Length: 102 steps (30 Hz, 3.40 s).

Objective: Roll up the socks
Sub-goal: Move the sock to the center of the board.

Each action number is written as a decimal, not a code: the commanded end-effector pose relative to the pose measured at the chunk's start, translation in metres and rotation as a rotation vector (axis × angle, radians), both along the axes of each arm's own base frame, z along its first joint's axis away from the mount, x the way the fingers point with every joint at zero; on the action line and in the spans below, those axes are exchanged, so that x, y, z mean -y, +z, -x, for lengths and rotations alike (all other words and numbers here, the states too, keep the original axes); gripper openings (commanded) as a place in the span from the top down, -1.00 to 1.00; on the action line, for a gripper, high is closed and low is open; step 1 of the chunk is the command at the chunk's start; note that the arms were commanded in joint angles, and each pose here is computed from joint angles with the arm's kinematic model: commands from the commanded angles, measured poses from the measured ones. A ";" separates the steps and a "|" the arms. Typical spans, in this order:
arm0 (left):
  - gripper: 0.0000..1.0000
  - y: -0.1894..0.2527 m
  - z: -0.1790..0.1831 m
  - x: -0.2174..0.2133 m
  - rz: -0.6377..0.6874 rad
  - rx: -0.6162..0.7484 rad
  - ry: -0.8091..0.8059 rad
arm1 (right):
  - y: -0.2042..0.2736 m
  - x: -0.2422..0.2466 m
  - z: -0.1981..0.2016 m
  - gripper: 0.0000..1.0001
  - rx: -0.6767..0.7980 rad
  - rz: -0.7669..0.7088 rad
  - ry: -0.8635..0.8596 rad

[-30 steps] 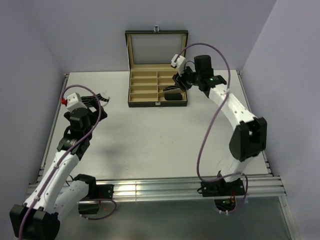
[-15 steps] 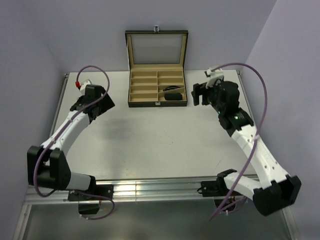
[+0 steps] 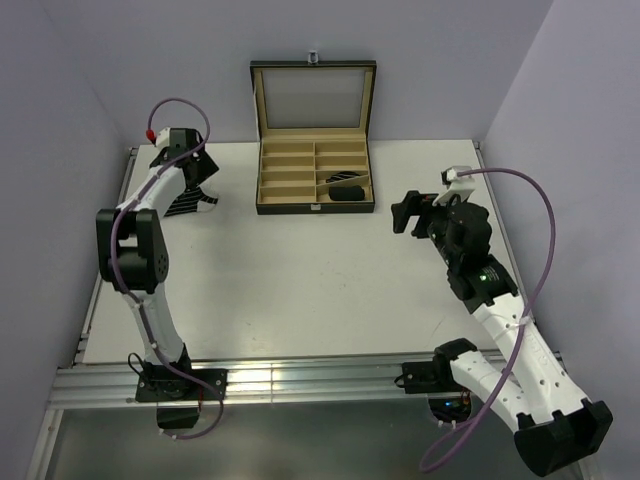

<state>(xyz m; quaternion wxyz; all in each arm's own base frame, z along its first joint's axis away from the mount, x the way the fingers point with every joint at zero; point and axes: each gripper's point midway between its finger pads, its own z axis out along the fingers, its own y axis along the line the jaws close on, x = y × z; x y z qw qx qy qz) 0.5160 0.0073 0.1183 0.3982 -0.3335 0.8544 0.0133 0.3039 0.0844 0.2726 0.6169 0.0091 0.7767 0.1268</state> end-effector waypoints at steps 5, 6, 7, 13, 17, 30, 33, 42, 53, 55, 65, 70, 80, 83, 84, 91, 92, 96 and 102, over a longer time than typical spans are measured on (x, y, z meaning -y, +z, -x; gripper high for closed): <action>-0.92 -0.037 -0.048 -0.023 -0.032 -0.025 0.002 | -0.004 -0.020 0.000 -0.87 0.007 -0.021 0.112; -0.93 -0.050 -0.051 -0.022 -0.025 -0.050 -0.006 | -0.005 -0.020 0.000 -0.87 0.002 -0.020 0.115; -0.93 -0.055 -0.052 -0.020 -0.021 -0.061 -0.016 | -0.005 -0.021 0.000 -0.87 0.002 -0.021 0.120; -0.76 -0.088 -0.035 -0.004 0.034 -0.197 -0.103 | -0.009 -0.022 -0.003 -0.88 -0.013 -0.005 0.121; -0.69 -0.106 0.005 0.010 0.111 -0.294 -0.144 | -0.012 -0.024 -0.005 -0.87 -0.031 0.000 0.130; -0.66 -0.084 0.186 0.082 0.142 -0.356 -0.244 | -0.018 -0.039 -0.006 -0.89 -0.066 -0.030 0.200; -0.68 -0.085 0.205 0.125 0.141 -0.358 -0.375 | -0.015 -0.040 -0.004 -0.89 -0.052 -0.036 0.209; -0.78 -0.074 0.216 0.239 -0.091 -0.272 -0.866 | -0.016 -0.055 0.010 -0.95 -0.053 -0.051 0.322; -0.79 0.010 0.219 0.231 0.000 0.012 -0.586 | -0.029 -0.083 0.019 -0.97 -0.113 -0.032 0.444; -0.75 -0.003 0.217 0.218 0.062 -0.025 -0.488 | -0.034 -0.084 0.017 -0.88 -0.128 -0.002 0.429; -0.65 -0.050 0.172 0.179 0.152 -0.066 -0.286 | -0.067 -0.125 0.041 -0.72 -0.196 0.049 0.555; -0.65 -0.076 0.149 0.189 0.063 -0.116 -0.387 | -0.084 -0.144 0.050 -0.70 -0.240 0.063 0.614; -0.71 -0.063 0.125 0.265 0.068 0.014 -0.811 | -0.097 -0.156 0.058 -0.69 -0.240 0.080 0.658; -0.75 -0.041 0.134 0.298 0.066 0.092 -0.956 | -0.098 -0.158 0.058 -0.69 -0.238 0.096 0.666; -0.76 -0.028 0.138 0.303 0.084 0.128 -0.968 | -0.100 -0.160 0.059 -0.69 -0.241 0.102 0.671; -0.82 0.044 0.145 0.248 0.095 0.239 -0.714 | -0.115 -0.176 0.060 -0.42 -0.276 0.131 0.715; -0.84 0.042 0.152 0.234 0.087 0.199 -0.671 | -0.116 -0.180 0.059 -0.39 -0.279 0.140 0.723; -0.91 0.058 0.159 0.161 0.139 0.173 -0.425 | -0.128 -0.198 0.054 -0.17 -0.306 0.201 0.767; -0.96 0.072 0.177 0.086 0.115 0.164 -0.302 | -0.147 -0.232 0.031 0.05 -0.334 0.316 0.829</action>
